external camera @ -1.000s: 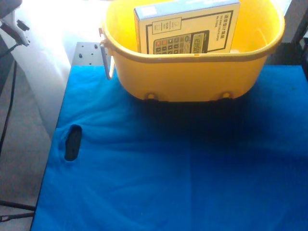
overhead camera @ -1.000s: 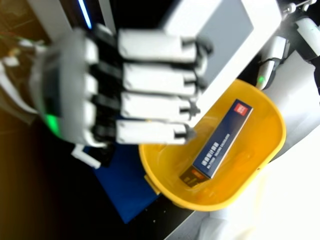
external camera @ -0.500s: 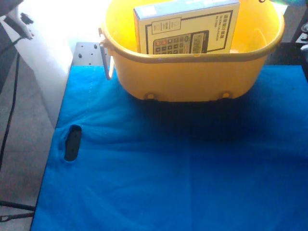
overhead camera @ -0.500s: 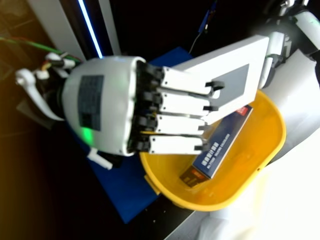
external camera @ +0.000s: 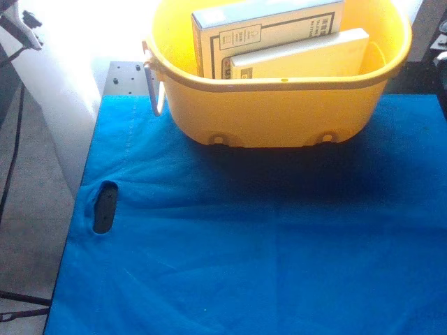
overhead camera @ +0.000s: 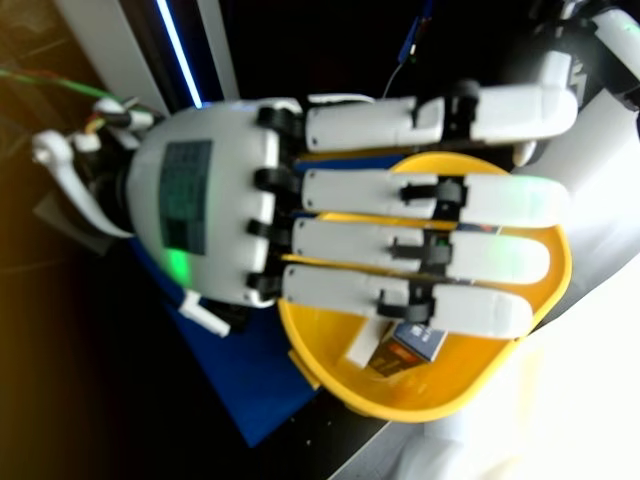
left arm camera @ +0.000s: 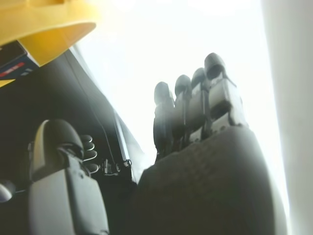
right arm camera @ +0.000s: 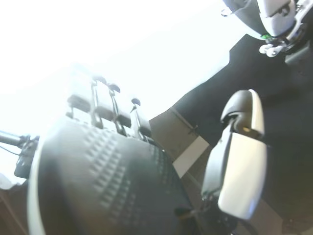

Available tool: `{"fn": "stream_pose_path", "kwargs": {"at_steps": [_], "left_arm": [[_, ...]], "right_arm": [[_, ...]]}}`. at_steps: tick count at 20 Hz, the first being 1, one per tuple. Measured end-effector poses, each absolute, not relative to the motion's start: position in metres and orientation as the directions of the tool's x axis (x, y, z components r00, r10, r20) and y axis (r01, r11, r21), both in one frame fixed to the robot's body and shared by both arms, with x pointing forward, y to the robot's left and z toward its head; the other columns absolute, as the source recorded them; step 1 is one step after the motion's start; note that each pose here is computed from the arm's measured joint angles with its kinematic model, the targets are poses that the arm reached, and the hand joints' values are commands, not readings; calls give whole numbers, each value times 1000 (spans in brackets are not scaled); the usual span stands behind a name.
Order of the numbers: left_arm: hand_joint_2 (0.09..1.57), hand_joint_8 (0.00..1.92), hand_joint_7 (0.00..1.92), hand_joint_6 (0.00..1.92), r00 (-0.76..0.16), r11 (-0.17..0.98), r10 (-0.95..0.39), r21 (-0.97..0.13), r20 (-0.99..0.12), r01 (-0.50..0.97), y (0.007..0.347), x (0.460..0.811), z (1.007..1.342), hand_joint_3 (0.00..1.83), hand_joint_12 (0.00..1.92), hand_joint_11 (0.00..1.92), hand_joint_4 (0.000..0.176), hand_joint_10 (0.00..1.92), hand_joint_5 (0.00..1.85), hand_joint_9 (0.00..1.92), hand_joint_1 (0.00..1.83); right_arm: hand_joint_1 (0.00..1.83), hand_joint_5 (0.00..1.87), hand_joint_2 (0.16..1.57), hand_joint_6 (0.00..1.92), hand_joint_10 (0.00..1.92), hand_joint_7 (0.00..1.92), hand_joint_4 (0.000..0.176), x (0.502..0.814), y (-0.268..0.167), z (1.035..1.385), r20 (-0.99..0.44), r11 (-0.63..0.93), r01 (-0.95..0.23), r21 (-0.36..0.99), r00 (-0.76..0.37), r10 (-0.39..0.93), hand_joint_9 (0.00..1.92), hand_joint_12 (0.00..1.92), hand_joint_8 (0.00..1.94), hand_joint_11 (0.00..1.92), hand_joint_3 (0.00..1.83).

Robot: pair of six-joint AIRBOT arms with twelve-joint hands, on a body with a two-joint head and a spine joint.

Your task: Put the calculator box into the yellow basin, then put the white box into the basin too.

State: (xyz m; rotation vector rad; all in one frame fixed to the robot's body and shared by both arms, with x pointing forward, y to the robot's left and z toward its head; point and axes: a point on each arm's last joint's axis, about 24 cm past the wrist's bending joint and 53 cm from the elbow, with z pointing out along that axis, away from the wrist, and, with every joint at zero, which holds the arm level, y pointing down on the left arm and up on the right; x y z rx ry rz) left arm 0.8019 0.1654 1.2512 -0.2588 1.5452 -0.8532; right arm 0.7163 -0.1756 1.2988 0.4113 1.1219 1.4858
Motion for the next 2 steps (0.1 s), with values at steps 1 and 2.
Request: {"fn": "stream_pose_path", "kwargs": {"at_steps": [1, 2], "left_arm": [[961, 1, 238, 2, -182, 699, -622, -645, -762, 310, 171, 801, 1252, 2, 542, 0, 0, 3, 366, 169, 570], [961, 1, 238, 2, -181, 699, -622, -644, -762, 310, 172, 801, 1252, 2, 542, 0, 0, 3, 366, 169, 570]], "right_arm": [[771, 166, 927, 35, 0, 37, 86, 717, -176, 1298, -333, 133, -564, 815, -268, 904, 0, 0, 1, 0, 5], [771, 166, 927, 35, 0, 37, 86, 717, -176, 1298, -333, 133, -564, 815, -269, 904, 0, 0, 1, 0, 5]]}}
